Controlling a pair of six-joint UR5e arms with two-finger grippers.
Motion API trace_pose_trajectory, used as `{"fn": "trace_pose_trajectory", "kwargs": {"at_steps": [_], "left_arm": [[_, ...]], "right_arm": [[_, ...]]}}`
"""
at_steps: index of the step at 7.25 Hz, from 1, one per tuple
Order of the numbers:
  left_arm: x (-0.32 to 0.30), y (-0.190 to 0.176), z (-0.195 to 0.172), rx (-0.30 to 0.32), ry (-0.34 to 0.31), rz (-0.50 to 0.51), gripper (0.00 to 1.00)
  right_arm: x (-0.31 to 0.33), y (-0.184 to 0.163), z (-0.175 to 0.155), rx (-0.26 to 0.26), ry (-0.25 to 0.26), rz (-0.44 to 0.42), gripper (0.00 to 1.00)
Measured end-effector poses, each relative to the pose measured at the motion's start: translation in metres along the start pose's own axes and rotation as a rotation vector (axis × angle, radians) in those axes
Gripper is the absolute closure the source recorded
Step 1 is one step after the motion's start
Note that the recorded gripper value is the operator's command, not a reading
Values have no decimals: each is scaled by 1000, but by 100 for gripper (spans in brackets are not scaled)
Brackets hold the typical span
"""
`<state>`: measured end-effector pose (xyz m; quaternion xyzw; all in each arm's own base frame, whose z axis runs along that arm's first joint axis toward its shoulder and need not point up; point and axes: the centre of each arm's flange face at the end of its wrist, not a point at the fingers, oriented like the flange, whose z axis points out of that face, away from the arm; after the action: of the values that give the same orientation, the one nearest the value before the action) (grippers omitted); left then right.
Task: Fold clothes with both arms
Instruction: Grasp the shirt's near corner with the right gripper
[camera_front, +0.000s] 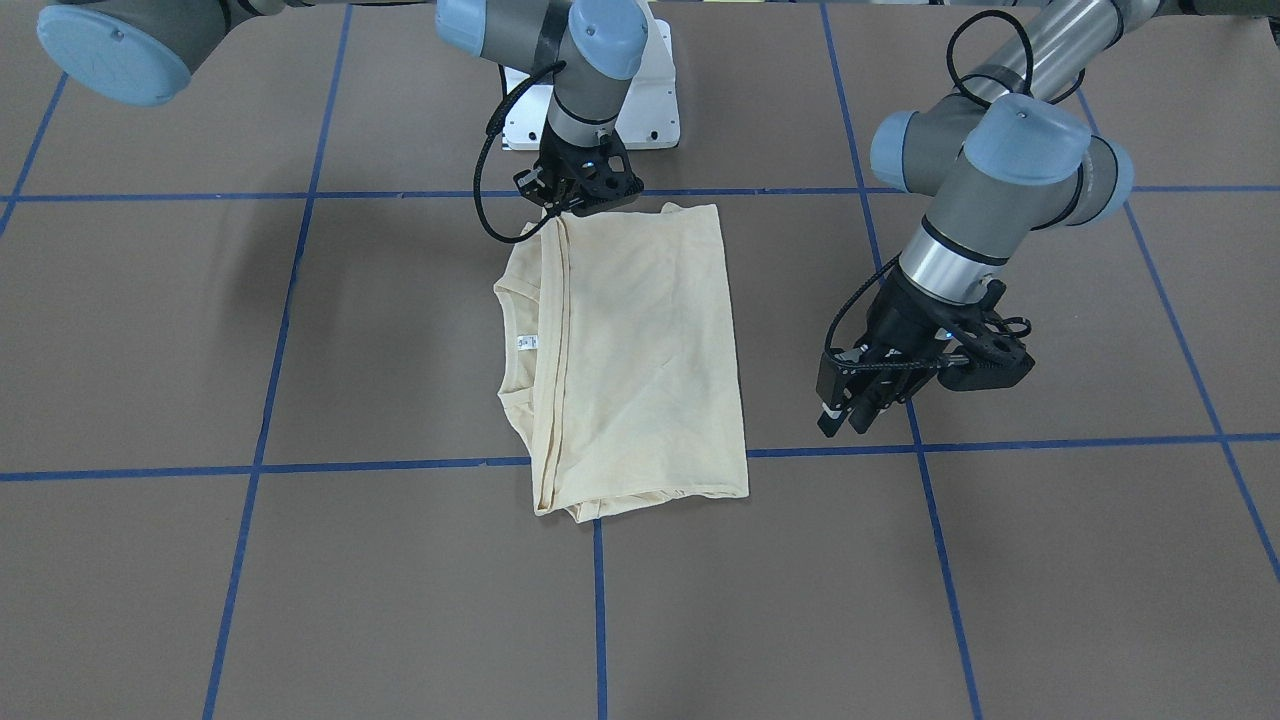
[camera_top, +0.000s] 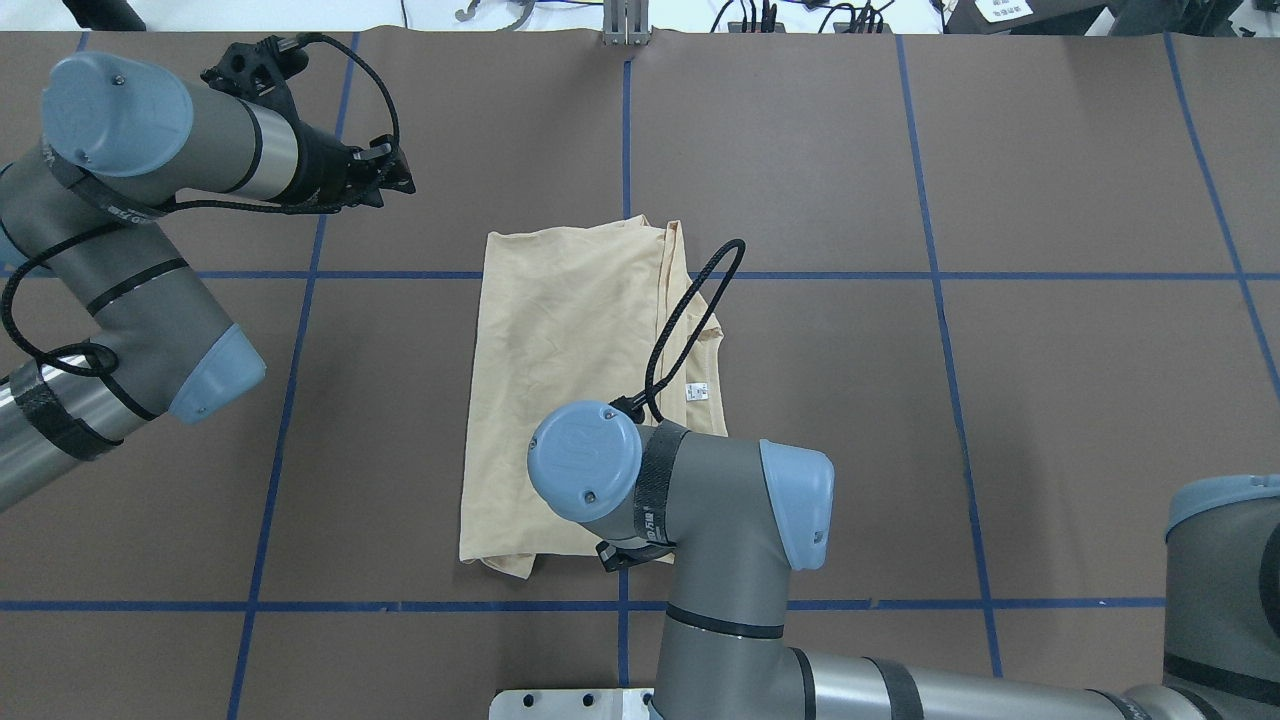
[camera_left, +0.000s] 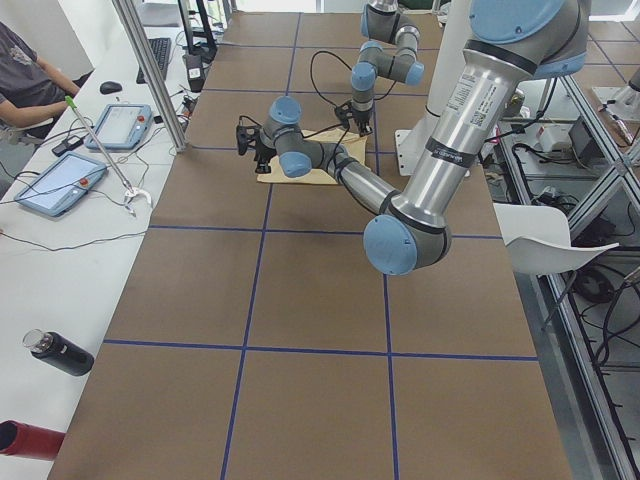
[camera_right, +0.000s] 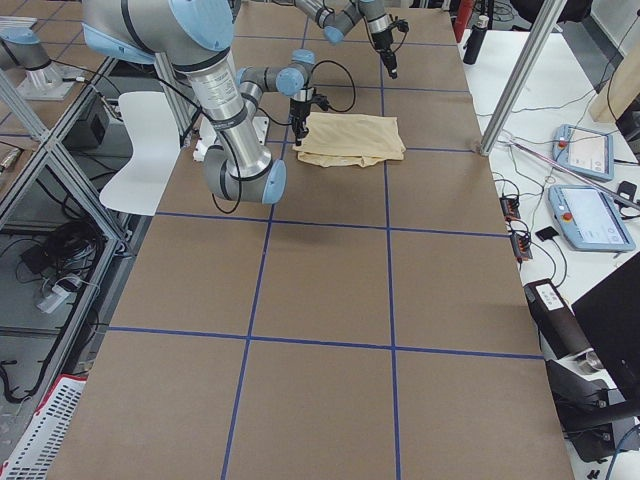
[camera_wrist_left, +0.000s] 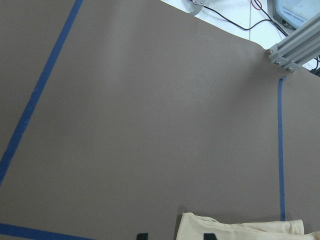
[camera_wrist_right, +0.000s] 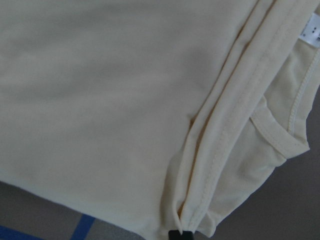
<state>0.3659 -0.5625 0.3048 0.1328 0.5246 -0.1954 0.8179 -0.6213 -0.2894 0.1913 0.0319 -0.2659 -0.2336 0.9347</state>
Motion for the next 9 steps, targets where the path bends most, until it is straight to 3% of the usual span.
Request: {"fn": "trace_pose_trajectory", "kwargs": {"at_steps": [2,5,6,8,9], "left_arm": [[2,1,-1,0,4,-14,52],[7,4,-5,0,16,-32,52],[8,5,-5,-1,18,-32,52],[8,5,-5,0,18,-32,52],[8,6,-5,0,17,-32,52]], "right_arm": [[25,10,3,6,-2,19,100],[21,42,25,-20,5,146,100],[19,43,26,-22,5,173,83],[29,34,22,-2,-9,206,1],[34,28,21,13,-23,231,0]]}}
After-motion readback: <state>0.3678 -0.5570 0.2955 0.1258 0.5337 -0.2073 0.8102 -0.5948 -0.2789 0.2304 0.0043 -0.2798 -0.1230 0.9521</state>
